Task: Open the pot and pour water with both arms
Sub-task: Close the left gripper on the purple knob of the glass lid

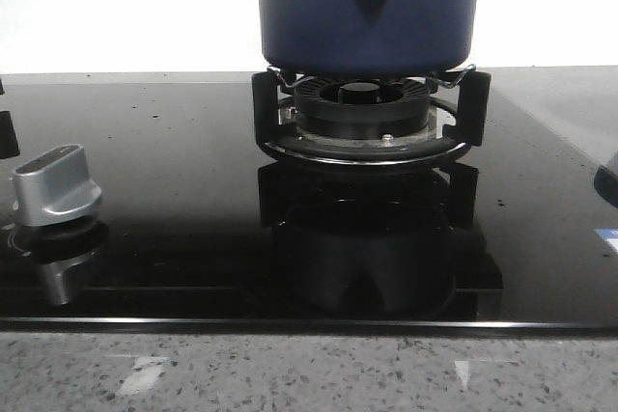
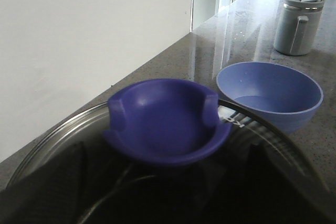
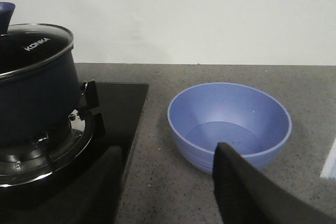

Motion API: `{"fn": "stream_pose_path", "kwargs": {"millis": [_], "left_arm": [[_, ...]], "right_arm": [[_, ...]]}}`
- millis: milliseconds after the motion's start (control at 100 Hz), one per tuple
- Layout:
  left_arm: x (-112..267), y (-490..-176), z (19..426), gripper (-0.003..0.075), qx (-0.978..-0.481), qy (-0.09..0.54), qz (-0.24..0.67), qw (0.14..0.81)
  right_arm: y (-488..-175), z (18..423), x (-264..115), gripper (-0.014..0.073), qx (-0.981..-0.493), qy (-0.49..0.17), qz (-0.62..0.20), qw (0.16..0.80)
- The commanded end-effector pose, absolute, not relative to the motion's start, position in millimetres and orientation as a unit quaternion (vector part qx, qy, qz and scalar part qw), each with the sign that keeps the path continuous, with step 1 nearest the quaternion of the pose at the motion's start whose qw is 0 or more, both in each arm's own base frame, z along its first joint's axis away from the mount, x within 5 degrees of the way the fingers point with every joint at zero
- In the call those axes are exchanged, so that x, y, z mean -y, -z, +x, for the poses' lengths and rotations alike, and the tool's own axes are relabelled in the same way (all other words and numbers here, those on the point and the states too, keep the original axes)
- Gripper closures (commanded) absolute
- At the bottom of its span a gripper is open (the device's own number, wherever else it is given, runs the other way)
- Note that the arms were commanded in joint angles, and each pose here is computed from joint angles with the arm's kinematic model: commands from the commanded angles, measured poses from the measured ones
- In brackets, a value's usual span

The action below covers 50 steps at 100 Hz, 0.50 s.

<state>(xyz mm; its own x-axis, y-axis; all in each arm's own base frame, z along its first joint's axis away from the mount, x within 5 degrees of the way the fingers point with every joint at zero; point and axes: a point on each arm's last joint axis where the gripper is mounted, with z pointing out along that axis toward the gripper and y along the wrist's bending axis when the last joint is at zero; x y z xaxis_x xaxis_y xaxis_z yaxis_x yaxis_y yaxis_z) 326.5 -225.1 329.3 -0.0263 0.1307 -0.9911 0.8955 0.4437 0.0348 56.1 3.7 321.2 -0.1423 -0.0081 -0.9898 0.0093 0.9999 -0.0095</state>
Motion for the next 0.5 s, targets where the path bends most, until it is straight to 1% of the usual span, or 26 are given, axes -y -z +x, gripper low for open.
{"fn": "stream_pose_path", "kwargs": {"millis": [0,370,440,490], "left_arm": [[228.1,-362.7,321.7,0.0175,-0.594,0.378,0.380,0.600],[233.7,-360.2,328.2,0.0179,-0.588,0.389,0.385,0.596],[233.7,-360.2,328.2,0.0210,-0.588,0.389,0.385,0.596],[233.7,-360.2,328.2,0.0249,-0.588,0.389,0.385,0.596]], "right_arm": [[-336.5,57.6,-2.3,0.0238,-0.730,0.017,-0.001,0.683],[-335.7,57.7,-2.4,0.0238,-0.732,0.017,-0.001,0.681],[-335.7,57.7,-2.4,0.0238,-0.732,0.017,-0.001,0.681],[-335.7,57.7,-2.4,0.0238,-0.732,0.017,-0.001,0.681]]}}
